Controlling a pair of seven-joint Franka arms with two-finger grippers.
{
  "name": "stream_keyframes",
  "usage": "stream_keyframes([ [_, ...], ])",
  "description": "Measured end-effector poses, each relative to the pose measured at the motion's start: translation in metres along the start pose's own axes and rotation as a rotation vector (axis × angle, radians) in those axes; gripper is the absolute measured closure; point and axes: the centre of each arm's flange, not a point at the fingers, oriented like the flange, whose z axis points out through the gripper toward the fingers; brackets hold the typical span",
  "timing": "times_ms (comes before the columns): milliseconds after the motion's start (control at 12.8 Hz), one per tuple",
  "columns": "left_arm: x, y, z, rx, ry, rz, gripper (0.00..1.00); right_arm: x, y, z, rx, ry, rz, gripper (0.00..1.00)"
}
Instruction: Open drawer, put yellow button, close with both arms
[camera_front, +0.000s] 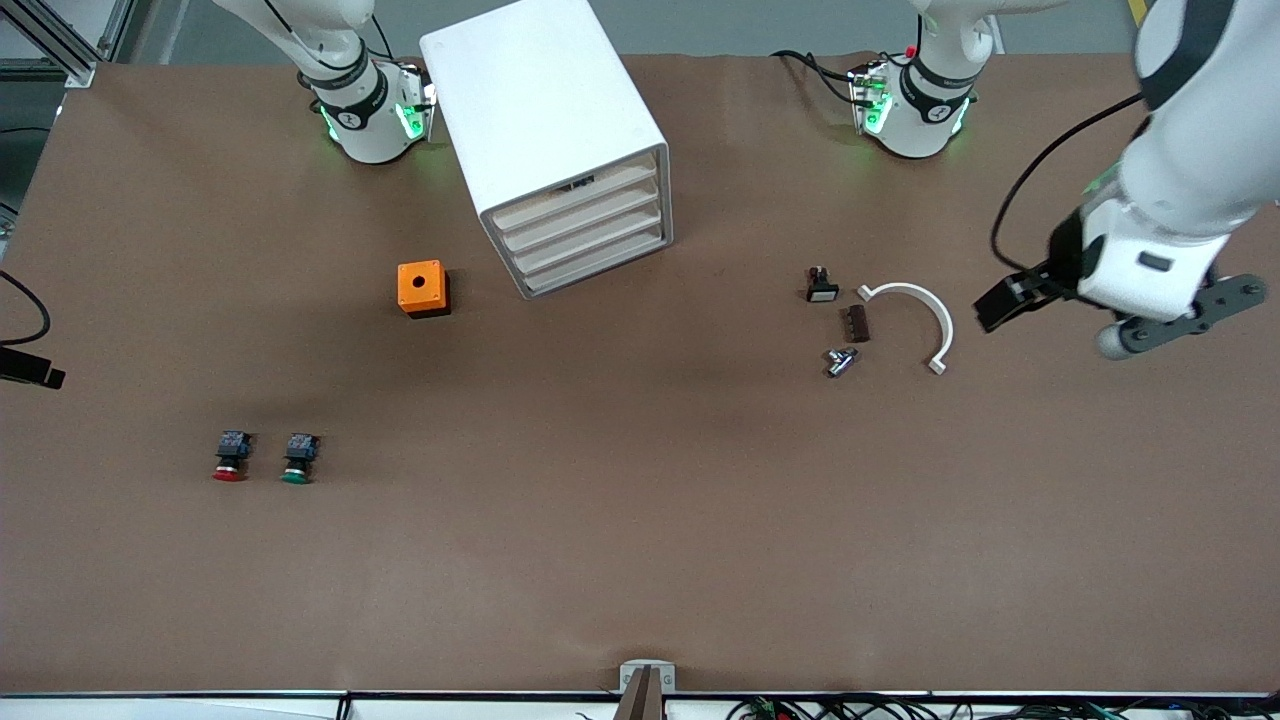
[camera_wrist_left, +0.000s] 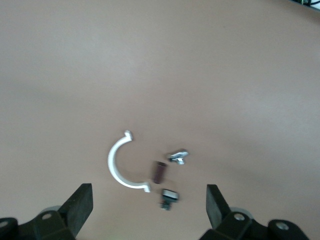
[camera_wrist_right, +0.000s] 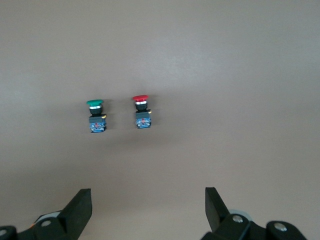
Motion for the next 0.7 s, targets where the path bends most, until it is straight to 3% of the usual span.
stream_keyframes([
  [312,-0.029,-0.063,-0.030,0.016,0.015,0.147,0.00,0.003,-0.004,-0.001,-0.001,0.022,-0.008,0.00],
  [703,-0.082,-0.070,-0.038,0.042,0.007,0.241,0.00,0.010,-0.045,-0.006,-0.003,0.056,-0.072,0.00],
])
